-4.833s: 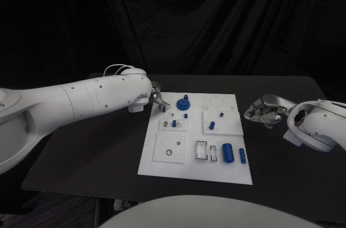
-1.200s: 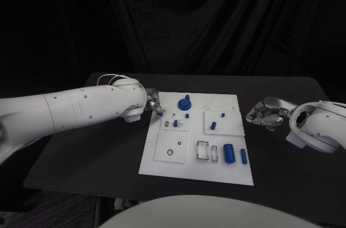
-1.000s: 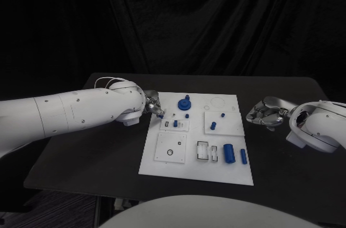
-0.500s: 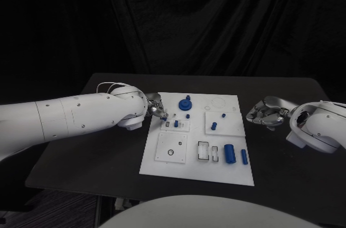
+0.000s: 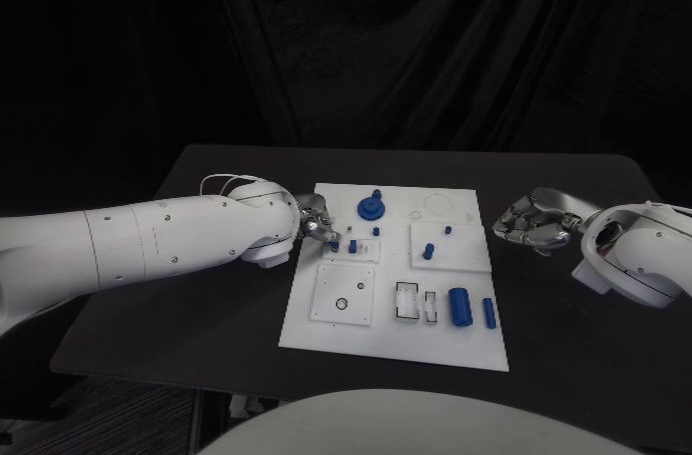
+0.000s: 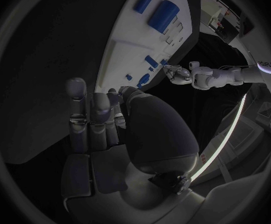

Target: Assemble the parts on the task board

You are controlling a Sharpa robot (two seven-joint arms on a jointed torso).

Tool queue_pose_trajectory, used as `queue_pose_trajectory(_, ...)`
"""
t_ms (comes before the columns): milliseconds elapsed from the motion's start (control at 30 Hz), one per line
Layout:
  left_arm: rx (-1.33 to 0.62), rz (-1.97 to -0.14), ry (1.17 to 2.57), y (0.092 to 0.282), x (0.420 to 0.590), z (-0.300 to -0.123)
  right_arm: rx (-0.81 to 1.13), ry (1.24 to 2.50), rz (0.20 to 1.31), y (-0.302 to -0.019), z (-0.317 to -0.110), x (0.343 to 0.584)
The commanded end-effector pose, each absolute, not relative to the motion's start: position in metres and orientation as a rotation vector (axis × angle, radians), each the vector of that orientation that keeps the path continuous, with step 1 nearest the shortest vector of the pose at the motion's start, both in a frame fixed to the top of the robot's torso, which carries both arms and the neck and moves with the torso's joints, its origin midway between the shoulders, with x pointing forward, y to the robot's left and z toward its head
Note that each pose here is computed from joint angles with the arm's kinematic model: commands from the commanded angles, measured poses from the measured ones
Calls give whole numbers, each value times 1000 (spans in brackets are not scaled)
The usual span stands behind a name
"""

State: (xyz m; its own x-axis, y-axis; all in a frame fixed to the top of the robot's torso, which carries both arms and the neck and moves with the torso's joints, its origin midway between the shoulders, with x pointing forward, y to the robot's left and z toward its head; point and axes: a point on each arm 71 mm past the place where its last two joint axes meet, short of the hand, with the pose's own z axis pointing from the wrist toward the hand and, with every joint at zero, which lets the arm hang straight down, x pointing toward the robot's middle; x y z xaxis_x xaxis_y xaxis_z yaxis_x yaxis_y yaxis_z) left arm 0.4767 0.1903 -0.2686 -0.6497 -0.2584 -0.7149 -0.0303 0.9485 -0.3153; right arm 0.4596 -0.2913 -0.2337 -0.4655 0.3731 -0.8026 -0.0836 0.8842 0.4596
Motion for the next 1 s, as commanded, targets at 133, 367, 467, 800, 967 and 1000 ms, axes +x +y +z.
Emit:
queue_pose_trajectory(133,-204,-368,2257,187,475,-271,208,1969,546,-291,-233,459)
queue_pose_trajectory(367,-203,-365,2265,187,473,-272,212,1981,537,-292,-234,458)
queue_pose_trajectory(467,-204,-363,2268,188,472,-272,214,1988,531,-293,-234,458)
queue_pose_trajectory(800,-203,-368,2270,188,470,-272,214,2005,522,-293,-236,458)
queue_pose_trajectory(967,-207,-366,2270,190,469,-272,215,2012,517,-294,-237,458)
queue_pose_trajectory(1000,-208,-365,2269,190,469,-272,215,2013,516,-294,-237,458)
